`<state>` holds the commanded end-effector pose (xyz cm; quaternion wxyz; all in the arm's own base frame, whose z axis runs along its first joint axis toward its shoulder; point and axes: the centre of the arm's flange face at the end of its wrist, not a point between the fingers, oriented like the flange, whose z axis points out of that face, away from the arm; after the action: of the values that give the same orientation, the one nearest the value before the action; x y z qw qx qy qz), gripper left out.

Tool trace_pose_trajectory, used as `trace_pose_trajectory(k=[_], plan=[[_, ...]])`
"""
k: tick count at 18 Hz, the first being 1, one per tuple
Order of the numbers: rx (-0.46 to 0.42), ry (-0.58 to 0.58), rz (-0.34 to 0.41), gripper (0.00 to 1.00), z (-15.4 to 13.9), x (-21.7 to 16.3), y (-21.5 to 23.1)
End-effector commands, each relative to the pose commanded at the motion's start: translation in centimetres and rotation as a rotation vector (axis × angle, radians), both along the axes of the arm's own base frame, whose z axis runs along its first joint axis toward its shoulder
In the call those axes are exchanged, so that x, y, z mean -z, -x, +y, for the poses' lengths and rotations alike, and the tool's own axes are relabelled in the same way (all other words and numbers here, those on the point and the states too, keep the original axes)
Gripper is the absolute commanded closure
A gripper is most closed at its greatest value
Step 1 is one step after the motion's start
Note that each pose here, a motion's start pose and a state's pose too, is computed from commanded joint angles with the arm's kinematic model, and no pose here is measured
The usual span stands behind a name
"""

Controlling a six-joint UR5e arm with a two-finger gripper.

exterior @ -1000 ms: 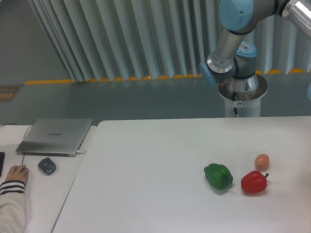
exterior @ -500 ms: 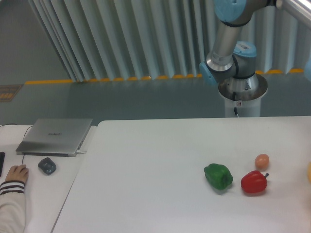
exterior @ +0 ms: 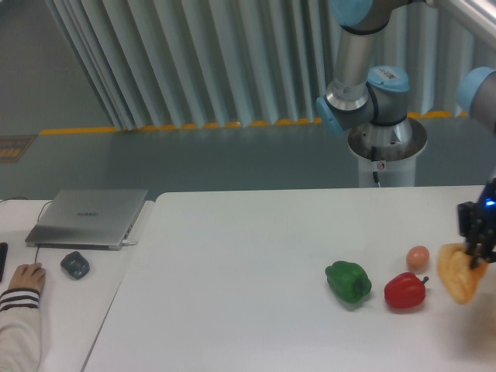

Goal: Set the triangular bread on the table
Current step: 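Carry the gripped triangular bread slice over the red pepper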

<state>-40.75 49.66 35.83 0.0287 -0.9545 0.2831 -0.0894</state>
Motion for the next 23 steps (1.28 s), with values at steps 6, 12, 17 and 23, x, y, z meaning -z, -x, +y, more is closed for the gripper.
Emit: trace_pose_trajectory(k=[6,12,17,23], plan=[[0.073,-0.008,-0.057,0.81,1.9,1.4,-4.4],[0.177,-0.019,-0.077,0.81,0.9,1.0,-5.7],[0.176,-0.054,-0.113,0.79,-0.8,0.5,-3.8],[0.247,-0.01,-0.141,0.79,-0.8,1.1,-5.3]])
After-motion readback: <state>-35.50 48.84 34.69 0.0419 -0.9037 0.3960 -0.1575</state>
